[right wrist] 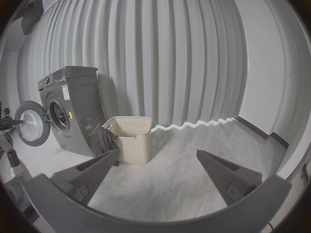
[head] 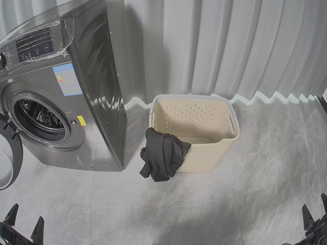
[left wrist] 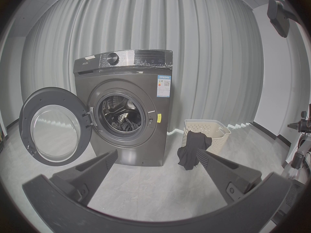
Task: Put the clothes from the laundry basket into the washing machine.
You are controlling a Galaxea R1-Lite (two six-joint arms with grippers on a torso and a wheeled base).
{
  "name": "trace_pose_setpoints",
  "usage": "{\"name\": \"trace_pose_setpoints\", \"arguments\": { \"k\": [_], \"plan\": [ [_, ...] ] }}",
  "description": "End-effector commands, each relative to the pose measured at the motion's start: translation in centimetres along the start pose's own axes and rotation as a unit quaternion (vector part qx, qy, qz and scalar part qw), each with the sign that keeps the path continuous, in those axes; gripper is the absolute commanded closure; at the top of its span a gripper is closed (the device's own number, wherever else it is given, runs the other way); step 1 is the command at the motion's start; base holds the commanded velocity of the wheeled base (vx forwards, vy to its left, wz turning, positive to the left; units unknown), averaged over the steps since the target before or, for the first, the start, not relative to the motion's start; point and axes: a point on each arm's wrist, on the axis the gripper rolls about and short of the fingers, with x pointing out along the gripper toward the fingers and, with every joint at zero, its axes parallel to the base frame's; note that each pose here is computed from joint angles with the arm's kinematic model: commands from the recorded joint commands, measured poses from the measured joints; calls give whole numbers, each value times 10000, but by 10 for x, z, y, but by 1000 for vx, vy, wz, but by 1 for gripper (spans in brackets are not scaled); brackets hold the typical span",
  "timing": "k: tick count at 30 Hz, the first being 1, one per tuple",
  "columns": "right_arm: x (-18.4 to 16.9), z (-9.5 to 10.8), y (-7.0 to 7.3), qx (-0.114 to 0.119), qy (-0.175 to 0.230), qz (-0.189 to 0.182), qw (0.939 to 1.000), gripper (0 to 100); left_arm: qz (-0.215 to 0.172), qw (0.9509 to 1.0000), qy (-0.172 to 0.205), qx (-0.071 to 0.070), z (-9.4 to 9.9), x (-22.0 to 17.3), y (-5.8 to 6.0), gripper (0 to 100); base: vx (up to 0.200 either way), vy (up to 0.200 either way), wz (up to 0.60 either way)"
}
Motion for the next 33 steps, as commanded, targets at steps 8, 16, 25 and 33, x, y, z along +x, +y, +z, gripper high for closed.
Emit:
{"name": "trace_pose_setpoints", "arguments": {
  "k": [8, 16, 25, 33],
  "plan": [
    [0, -2, 0, 0, -8, -3, 10000, 0, 9, 10000, 1, -2, -5, 0, 0, 0, 0, -100, 0],
    [0, -2, 0, -1, -8, 5, 10000, 0, 2, 10000, 1, -2, -5, 0, 0, 0, 0, 0, 0],
    [0, -2, 0, 0, -16, 5, 10000, 0, 2, 10000, 1, -2, -5, 0, 0, 0, 0, 0, 0],
    [0, -2, 0, 0, -8, -3, 10000, 0, 2, 10000, 1, -2, -5, 0, 0, 0, 200, 0, 0]
  ]
}}
